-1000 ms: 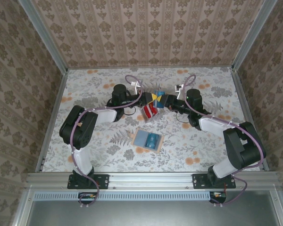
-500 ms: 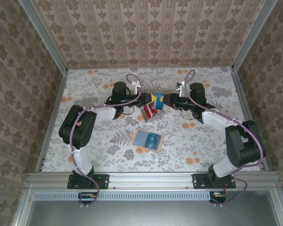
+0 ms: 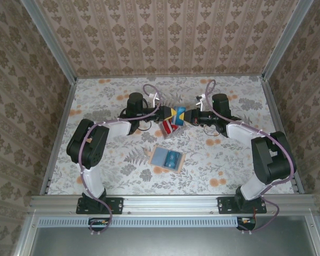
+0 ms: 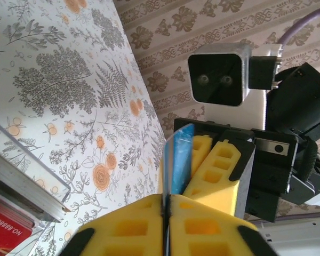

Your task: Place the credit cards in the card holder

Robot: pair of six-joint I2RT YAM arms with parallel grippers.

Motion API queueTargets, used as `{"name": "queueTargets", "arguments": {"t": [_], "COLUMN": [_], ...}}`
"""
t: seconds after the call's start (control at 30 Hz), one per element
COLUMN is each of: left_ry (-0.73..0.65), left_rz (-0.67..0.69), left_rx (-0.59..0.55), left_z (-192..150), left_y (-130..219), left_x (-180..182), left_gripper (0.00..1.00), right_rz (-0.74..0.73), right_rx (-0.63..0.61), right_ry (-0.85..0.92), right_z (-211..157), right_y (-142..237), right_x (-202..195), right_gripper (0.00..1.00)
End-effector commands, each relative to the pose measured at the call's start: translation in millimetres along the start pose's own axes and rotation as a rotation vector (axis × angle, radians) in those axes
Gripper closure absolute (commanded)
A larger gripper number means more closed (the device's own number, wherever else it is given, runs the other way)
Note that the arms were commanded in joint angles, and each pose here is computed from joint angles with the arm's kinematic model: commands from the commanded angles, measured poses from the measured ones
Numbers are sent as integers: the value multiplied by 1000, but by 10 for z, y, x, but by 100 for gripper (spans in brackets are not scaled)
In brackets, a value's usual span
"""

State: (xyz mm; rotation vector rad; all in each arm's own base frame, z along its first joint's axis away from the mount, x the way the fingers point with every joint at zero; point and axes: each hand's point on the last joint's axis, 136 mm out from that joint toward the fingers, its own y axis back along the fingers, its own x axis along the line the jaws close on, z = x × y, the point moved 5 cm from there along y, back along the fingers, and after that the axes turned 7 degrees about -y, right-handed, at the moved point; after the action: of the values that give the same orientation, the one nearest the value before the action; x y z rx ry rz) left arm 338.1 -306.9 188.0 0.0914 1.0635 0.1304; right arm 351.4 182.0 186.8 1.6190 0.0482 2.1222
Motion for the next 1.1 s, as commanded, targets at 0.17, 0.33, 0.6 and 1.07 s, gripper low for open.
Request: {"name": "queueTargets", "arguments": {"t": [0.17, 0.33, 0.6, 1.07], "left_ry": [-12, -26, -99, 4], "left_rz": [71, 249, 651, 657], "left_rx": [-28, 29, 134, 206], "left_z": [43, -165, -562, -866], "left_y": [222, 477, 965, 951], "left_x": [89, 264, 404, 699], "left_gripper": [77, 76, 76, 76], "right_rz": [-98, -149, -208, -486], "right_rx": [-46, 10, 160, 376], "right_ry": [-14, -43, -62, 74], "right_z": [-88, -386, -1061, -2007], "right_y": [112, 84, -96, -280], "right_x": [-26, -88, -154, -272], "right_gripper": [98, 97, 97, 97]}}
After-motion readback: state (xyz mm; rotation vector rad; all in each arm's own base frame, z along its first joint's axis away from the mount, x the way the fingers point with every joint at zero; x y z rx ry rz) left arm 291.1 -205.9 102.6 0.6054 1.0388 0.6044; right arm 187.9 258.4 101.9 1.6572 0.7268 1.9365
